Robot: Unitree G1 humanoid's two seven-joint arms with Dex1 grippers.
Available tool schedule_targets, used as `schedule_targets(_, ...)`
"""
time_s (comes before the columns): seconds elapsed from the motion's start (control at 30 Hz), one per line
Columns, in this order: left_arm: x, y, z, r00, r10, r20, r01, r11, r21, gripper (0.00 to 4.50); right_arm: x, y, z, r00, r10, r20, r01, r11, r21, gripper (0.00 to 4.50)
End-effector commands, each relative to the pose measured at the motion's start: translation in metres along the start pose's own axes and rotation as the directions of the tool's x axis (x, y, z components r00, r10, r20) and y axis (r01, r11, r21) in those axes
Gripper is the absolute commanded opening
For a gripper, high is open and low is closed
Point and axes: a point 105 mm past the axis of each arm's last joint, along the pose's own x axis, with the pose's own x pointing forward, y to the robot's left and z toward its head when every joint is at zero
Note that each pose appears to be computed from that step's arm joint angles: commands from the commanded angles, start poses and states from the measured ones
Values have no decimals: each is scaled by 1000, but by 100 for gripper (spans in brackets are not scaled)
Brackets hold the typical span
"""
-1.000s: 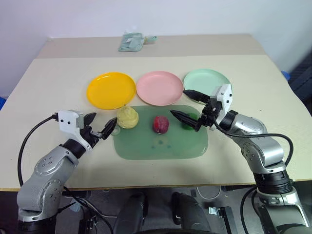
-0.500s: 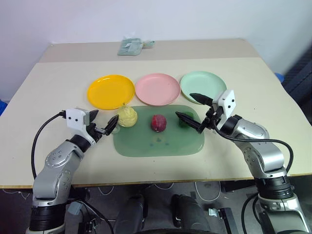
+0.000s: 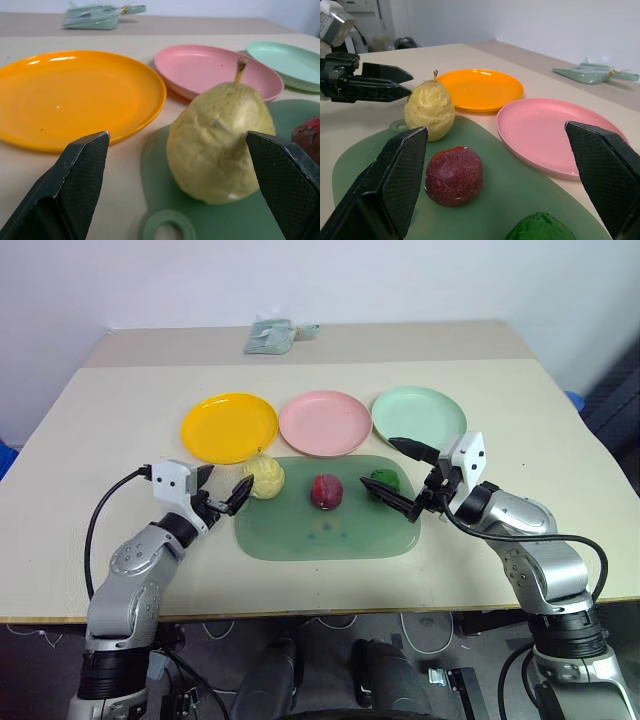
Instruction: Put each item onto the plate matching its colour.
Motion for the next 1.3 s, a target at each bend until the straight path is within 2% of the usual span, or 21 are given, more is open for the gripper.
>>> schedule_targets(0.03, 2, -6, 14, 999, -19, 40, 18, 1000, 23, 444, -1, 3, 17, 999, 5, 53, -3, 999, -39, 450)
schedule_targets(0.5, 11, -20, 20, 999, -47, 21, 46, 998, 36, 444, -3, 1, 20, 999, -3, 53, 6, 999, -46, 450)
schedule_targets(0.87, 24, -26, 11, 999, -42, -22, 42, 998, 36, 444, -10, -6, 14, 999, -29, 41, 31, 999, -43, 450)
schedule_targets(0.97, 24, -24, 7, 998, -31, -45, 33, 999, 36, 366, -11, -5, 13, 999, -32, 39, 33, 998, -44, 450)
schedule_targets(1.07, 23, -21, 3, 998, -19, -58, 22, 999, 44, 238, -11, -5, 13, 999, -33, 38, 34, 998, -43, 450)
schedule_targets(1.1, 23, -21, 2, 998, -17, -60, 20, 999, 47, 225, -11, -5, 13, 999, -33, 38, 35, 998, -43, 450)
schedule_targets(1.3, 24, -16, 8, 1000, 26, -12, -26, 999, 45, 225, -11, -5, 14, 999, -32, 37, 34, 999, -43, 450)
